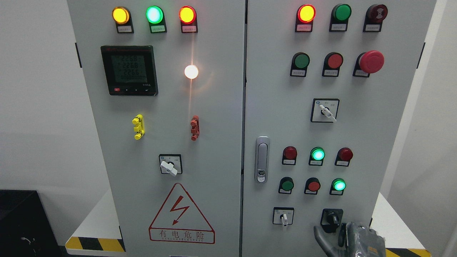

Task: Flip black knob to close circuit
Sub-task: 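Raise the right hand up toward the black rotary knob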

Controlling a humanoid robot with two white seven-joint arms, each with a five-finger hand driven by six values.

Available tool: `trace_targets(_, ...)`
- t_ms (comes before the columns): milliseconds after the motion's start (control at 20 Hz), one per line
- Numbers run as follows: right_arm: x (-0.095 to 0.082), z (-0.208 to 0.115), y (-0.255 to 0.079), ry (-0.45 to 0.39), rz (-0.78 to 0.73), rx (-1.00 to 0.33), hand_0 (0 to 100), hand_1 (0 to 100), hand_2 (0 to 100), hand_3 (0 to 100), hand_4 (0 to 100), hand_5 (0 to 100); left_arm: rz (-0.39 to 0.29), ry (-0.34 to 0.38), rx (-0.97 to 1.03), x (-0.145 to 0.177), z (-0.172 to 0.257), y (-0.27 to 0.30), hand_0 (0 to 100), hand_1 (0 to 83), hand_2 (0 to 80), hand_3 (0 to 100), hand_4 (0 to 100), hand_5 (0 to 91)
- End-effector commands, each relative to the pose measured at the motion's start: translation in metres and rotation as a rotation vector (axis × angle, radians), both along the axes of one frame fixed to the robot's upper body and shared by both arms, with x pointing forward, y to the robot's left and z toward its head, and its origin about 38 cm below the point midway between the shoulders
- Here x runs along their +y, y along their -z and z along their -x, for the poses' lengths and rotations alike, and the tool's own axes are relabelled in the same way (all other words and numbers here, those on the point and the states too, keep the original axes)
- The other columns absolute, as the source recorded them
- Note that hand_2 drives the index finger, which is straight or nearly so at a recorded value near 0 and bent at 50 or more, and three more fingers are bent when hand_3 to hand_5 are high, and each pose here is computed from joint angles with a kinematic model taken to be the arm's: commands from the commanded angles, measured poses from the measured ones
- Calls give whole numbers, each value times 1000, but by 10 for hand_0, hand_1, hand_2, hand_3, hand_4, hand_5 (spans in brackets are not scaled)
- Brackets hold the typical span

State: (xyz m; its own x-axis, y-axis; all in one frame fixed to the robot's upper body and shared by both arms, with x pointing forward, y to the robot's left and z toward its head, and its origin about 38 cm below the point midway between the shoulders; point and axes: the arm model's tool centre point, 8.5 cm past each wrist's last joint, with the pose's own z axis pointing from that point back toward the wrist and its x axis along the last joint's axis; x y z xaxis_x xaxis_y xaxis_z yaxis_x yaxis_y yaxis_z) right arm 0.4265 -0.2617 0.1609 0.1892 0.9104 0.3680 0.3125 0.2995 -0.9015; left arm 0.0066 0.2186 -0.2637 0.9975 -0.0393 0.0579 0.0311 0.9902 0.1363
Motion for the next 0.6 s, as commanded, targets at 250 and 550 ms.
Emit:
trace_targets(250, -13, 0, 3, 34, 5, 7, 0, 52, 872, 1000, 922, 987, 5, -3, -7, -1, 4, 1, 120, 556, 0, 0, 0, 0)
trace_targets(550, -17, 0, 6, 43, 1, 11, 0, 69, 871, 1000, 920, 987, 5, -3, -5, -1, 5, 1, 120, 556, 0, 0, 0, 0)
